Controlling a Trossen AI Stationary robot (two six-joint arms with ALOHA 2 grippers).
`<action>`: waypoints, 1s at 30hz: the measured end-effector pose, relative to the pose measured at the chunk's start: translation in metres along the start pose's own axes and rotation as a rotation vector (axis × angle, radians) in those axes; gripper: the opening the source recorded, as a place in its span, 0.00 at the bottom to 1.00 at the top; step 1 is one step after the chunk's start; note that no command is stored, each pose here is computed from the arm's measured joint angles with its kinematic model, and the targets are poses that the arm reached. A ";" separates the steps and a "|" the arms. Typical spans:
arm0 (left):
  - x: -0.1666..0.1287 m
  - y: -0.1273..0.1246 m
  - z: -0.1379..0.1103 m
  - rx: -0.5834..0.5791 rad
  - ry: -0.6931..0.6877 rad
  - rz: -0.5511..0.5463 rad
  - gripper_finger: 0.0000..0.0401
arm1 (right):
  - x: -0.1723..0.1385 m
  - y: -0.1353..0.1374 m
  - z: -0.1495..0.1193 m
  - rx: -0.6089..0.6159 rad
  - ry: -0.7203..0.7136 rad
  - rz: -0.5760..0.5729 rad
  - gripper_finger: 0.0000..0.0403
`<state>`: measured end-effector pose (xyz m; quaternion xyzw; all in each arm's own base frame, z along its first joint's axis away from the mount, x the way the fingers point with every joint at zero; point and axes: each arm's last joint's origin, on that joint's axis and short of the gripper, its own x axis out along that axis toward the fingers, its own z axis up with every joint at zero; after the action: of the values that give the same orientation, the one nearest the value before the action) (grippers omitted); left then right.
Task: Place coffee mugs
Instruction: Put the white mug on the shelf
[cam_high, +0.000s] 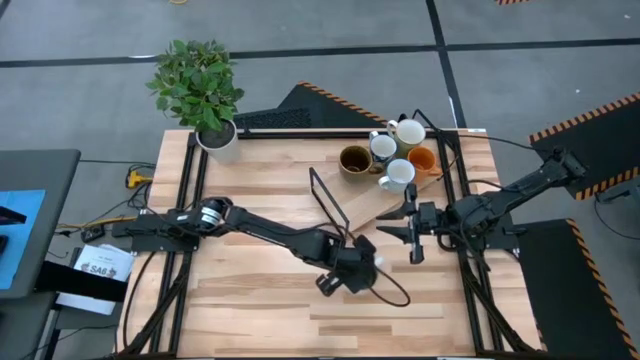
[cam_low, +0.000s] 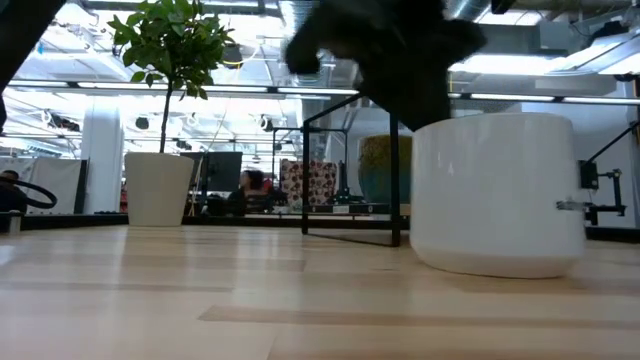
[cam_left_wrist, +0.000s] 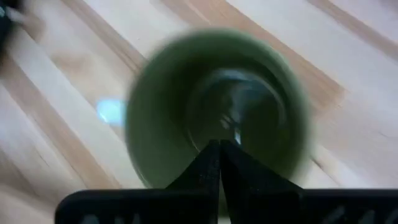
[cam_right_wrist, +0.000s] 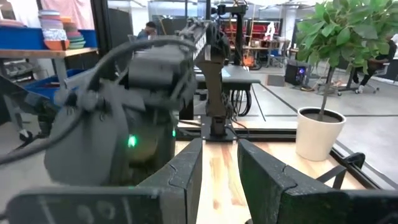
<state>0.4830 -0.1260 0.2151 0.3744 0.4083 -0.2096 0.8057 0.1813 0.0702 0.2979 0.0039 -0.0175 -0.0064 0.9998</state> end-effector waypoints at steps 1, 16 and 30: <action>-0.005 -0.002 -0.001 -0.013 0.021 -0.018 0.00 | 0.000 0.000 0.000 -0.001 0.003 0.000 0.32; -0.130 -0.016 0.006 -0.206 0.052 0.021 0.00 | 0.000 0.000 -0.002 0.004 0.020 -0.003 0.32; -0.173 -0.087 -0.070 -0.380 -0.353 0.325 0.00 | 0.013 0.009 -0.038 0.120 0.284 0.058 0.32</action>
<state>0.2922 -0.1214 0.2916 0.2352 0.2287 -0.0594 0.9428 0.1958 0.0790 0.2607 0.0639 0.1234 0.0243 0.9900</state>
